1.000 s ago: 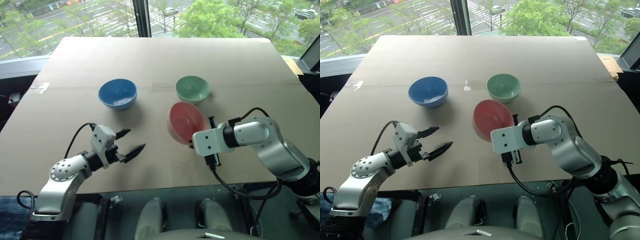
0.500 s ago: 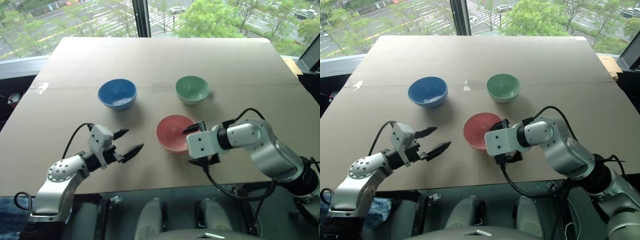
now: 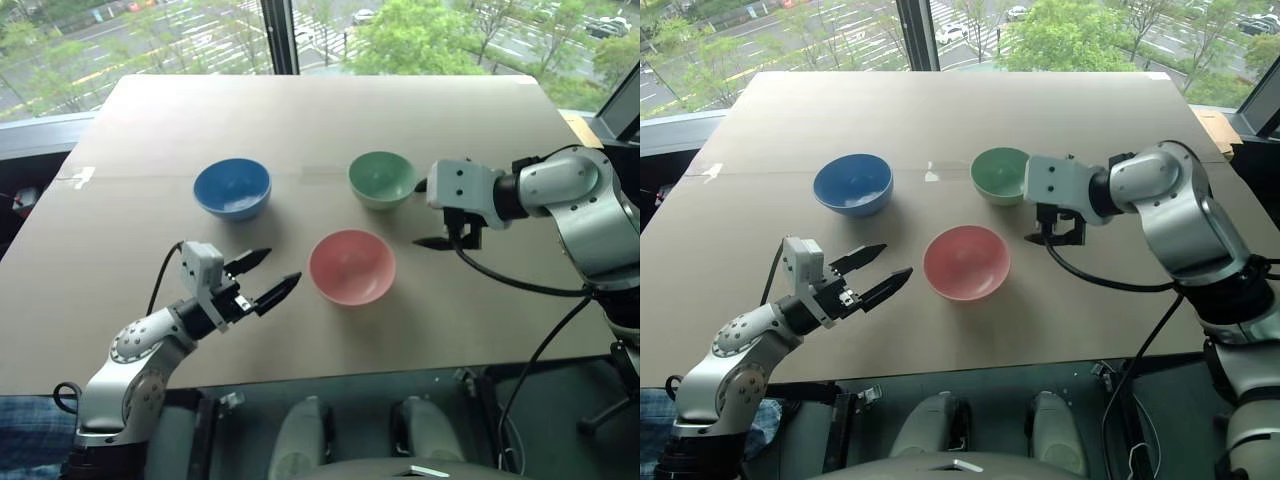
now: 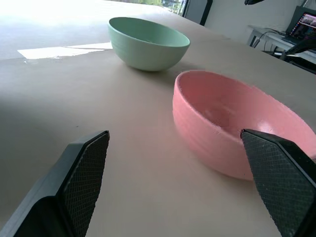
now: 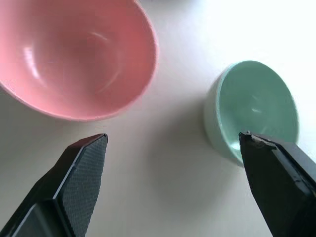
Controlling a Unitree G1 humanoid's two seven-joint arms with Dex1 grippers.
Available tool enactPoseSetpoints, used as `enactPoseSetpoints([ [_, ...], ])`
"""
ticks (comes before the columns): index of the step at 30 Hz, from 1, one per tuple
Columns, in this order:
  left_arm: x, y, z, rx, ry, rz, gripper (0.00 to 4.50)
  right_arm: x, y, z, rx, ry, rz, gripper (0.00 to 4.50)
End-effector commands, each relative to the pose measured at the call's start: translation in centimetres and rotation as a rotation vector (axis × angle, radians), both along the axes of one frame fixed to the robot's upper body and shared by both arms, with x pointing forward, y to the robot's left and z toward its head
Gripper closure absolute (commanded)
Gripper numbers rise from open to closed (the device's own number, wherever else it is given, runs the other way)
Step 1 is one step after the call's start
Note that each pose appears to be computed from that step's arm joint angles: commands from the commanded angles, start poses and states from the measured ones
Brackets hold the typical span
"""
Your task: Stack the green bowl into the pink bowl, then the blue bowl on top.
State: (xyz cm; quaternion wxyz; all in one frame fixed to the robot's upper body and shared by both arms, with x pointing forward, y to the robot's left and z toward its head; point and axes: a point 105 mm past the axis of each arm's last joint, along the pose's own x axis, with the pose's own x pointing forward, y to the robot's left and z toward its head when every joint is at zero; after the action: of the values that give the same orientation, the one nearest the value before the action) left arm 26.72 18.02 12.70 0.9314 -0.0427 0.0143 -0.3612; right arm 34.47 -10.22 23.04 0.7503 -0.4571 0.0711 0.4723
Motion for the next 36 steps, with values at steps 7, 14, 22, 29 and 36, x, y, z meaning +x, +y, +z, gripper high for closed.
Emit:
enactPoseSetpoints([
  [7, 0.5, 0.4, 1.9, -0.05, -0.058, 0.099, 0.0, 7.6, 1.3, -0.1, 0.064, -0.126, -0.108, 0.03],
  [14, 0.0, 0.8, 1.6, -0.034, -0.055, 0.127, 0.0, 8.4, 4.2, -1.8, 0.029, -0.103, -0.023, 0.03],
  [22, -0.4, 1.1, 1.6, -0.028, -0.055, 0.148, 0.0, 7.6, 6.4, -2.8, 0.015, -0.075, 0.067, 0.03],
  [29, -0.5, 0.8, 1.4, -0.026, -0.049, 0.142, 0.0, 7.3, 7.4, -3.0, 0.025, -0.069, 0.088, 0.03],
  [36, -0.5, 0.5, 1.5, -0.03, -0.057, 0.125, 0.0, 7.5, 7.0, -5.0, 0.001, -0.029, 0.065, 0.03],
])
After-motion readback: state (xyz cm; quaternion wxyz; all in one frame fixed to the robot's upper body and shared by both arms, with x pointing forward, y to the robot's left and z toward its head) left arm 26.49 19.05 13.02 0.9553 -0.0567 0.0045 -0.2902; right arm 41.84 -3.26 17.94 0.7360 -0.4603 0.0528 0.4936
